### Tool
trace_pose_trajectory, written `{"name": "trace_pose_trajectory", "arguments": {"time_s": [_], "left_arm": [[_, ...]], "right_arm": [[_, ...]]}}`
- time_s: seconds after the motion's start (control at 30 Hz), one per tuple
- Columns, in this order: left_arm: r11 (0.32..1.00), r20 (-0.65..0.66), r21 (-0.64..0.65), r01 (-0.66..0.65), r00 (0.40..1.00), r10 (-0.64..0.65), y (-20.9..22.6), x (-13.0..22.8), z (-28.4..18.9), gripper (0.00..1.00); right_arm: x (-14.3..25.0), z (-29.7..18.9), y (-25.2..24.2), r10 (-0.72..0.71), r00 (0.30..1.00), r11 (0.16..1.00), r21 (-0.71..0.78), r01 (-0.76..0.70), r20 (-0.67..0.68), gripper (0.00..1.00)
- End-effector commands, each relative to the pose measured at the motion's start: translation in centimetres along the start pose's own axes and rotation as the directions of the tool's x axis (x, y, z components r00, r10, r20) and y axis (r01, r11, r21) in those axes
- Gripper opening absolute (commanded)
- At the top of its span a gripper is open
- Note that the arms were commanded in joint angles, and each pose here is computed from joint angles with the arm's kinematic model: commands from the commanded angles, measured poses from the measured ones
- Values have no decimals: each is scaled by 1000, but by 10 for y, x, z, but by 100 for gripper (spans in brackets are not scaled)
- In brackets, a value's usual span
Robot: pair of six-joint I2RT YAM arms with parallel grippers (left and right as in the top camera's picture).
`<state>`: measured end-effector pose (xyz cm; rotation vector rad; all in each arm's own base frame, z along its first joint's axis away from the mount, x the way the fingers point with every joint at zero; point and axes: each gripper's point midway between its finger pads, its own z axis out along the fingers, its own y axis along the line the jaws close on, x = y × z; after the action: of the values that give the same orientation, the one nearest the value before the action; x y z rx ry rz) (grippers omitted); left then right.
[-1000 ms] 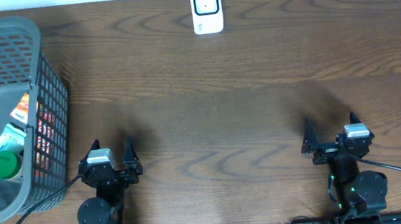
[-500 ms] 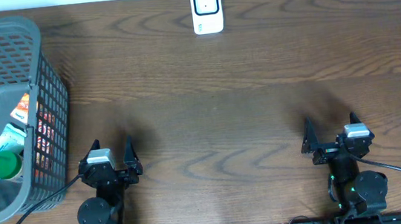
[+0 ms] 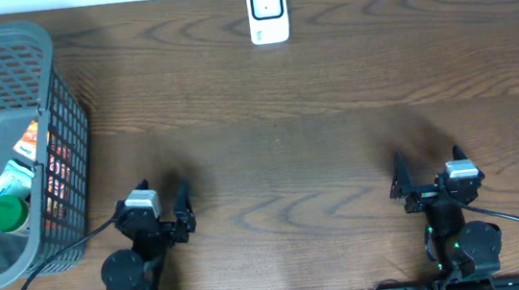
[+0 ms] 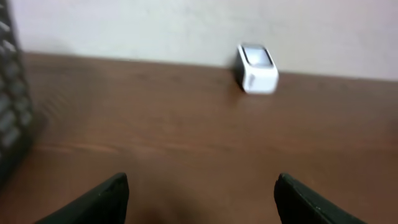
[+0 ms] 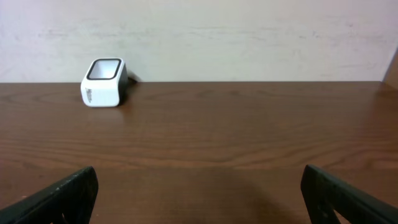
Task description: Scan the item barcode
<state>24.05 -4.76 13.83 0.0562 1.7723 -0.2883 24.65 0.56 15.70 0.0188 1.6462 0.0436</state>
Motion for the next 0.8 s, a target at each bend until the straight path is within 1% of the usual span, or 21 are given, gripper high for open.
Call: {"name": "trace_pose_trajectory", "arguments": {"time_s": [0.0, 0.2, 0.3, 0.37, 0.43, 0.53, 0.63, 0.7, 0.77], "left_arm": [[996, -90, 86, 26, 996, -18, -15, 9, 1, 75], [996, -169, 72, 42, 985, -30, -18, -11, 8, 75], [997, -254, 55, 58, 966, -43, -19, -23, 11, 75], [994, -327, 79, 81, 943, -51, -27, -30, 11, 75], [983, -383, 139, 118, 922, -57, -42, -38, 9, 76], [956, -381, 250, 155, 923, -50, -63, -58, 11, 76], [901, -339, 394, 183, 940, -43, -89, -81, 7, 76], [898, -342, 393, 197, 938, -56, -92, -96, 6, 76], [930, -368, 312, 192, 927, -68, -83, -113, 7, 75]], "right_arm": [[1, 0, 2, 9, 1000, 1000, -5, -9, 0, 99], [1, 0, 2, 9, 1000, 1000, -5, -9, 0, 99], [1, 0, 2, 9, 1000, 1000, -5, -9, 0, 99], [1, 0, 2, 9, 1000, 1000, -5, -9, 0, 99], [1, 0, 2, 9, 1000, 1000, -5, -9, 0, 99], [1, 0, 2, 9, 1000, 1000, -5, -9, 0, 99], [1, 0, 2, 9, 1000, 1000, -5, -9, 0, 99], [1, 0, 2, 9, 1000, 1000, -5, -9, 0, 99], [1, 0, 2, 9, 1000, 1000, -5, -9, 0, 99]]}}
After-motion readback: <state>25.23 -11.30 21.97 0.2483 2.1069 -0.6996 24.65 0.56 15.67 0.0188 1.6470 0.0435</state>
